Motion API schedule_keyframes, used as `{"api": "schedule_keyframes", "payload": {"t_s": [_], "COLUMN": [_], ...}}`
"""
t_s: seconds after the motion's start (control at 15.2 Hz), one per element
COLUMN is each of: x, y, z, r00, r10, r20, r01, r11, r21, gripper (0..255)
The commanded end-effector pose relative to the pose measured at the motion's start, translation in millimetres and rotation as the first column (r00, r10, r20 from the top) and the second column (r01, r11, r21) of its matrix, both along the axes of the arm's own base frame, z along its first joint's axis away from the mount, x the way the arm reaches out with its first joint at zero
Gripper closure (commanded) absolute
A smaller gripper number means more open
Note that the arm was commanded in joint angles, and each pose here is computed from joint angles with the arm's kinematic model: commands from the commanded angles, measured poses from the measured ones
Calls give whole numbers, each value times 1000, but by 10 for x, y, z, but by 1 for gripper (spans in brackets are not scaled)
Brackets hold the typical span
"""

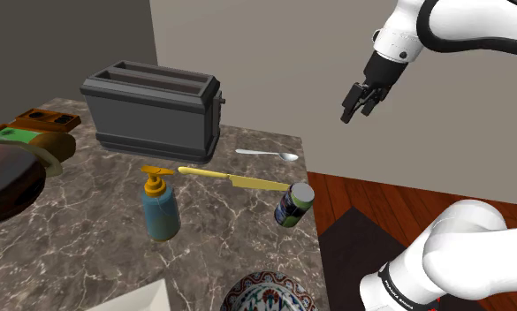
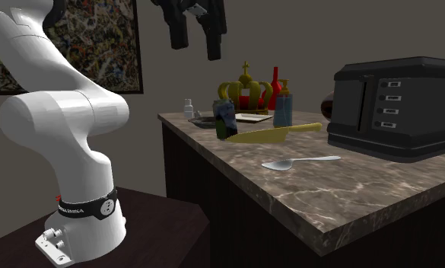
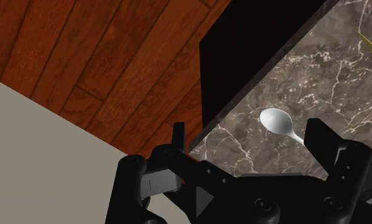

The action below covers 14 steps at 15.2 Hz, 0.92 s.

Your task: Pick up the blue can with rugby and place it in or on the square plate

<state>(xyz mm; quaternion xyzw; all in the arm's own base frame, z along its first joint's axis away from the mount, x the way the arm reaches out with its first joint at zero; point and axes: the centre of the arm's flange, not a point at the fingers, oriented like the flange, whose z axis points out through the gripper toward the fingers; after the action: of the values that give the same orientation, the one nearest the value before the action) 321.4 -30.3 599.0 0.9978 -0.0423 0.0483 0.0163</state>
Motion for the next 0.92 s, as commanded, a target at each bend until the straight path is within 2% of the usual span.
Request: {"api": "schedule_keyframes", "payload": {"t_s": [0.0,0.86], "x": [0,-377], "y": [0,1573], "z": [0,-470], "r00": [1000,995], "r10": [0,93], "r20": [0,30], "r01": [0,-94], "r11": [1000,995], "r21": [0,17], "gripper": [0,0]}}
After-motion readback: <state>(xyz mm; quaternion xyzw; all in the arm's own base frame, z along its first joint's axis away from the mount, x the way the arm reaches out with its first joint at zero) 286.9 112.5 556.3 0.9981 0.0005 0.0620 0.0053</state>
